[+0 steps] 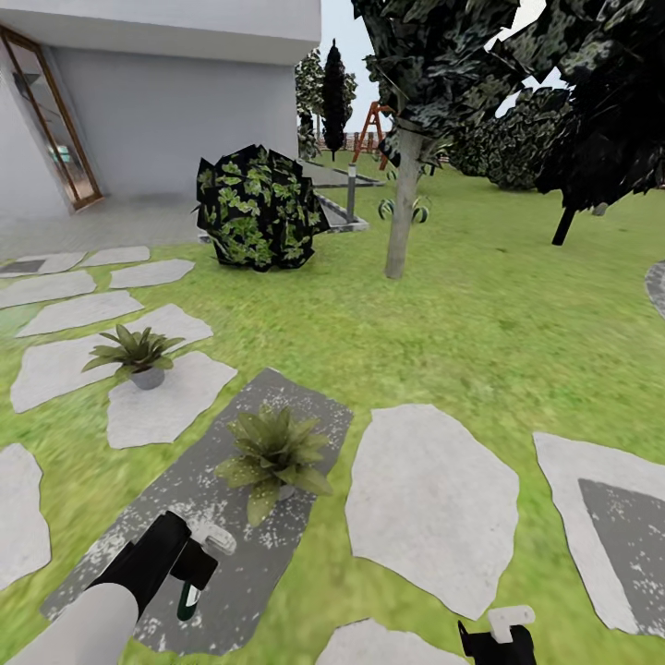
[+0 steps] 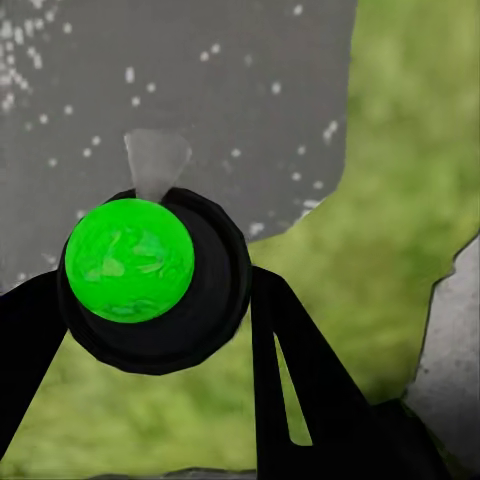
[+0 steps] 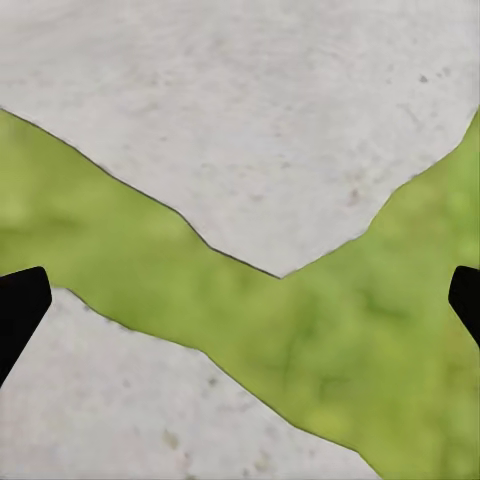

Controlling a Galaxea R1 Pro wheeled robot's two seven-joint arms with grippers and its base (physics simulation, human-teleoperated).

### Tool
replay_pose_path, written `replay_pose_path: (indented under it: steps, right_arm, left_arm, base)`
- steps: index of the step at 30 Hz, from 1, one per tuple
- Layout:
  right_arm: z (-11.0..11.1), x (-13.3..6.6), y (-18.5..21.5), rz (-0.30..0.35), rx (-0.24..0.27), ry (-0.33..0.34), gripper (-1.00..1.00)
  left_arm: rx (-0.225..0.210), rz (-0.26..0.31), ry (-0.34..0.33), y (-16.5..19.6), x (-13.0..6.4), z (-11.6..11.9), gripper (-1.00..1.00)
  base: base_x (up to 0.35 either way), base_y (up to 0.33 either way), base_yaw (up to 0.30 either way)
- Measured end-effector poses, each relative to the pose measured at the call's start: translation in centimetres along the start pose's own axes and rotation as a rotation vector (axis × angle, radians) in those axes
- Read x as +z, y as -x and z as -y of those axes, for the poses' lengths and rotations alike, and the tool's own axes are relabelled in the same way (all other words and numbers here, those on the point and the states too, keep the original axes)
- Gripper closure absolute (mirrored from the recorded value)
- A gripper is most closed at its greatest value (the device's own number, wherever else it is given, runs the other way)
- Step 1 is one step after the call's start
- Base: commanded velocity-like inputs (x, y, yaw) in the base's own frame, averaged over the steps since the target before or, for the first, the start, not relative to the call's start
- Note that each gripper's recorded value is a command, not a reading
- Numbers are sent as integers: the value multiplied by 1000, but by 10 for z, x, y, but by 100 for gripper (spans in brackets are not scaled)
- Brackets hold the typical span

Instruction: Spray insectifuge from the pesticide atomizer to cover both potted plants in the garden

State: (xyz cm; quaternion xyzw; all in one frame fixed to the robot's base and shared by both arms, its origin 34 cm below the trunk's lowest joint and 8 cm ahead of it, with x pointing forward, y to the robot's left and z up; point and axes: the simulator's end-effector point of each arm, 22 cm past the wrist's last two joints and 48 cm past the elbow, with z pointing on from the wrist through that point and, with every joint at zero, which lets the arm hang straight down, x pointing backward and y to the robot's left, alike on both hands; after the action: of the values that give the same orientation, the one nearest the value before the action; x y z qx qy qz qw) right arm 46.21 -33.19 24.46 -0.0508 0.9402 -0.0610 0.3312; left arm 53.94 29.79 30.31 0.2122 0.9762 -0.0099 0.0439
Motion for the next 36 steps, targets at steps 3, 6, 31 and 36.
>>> replay_pose_path:
  steps: [3,6,31,36]
  right_arm:
    - [0,0,0,0,-1,0,-100]
    - [0,0,0,0,0,0,-100]
    - [0,0,0,0,-2,1,-100]
    - [-1,0,0,0,-2,2,-100]
  left_arm:
    - [4,0,2,0,0,0,100]
    - [2,1,1,0,0,0,100]
    - [-8,3,-3,0,0,0,100]
    - [-17,7,-10,1,0,2,100]
  base:
    - [134,-210,0]
    - [148,-233,0]
    - [69,-235,126]
    - [0,-235,277]
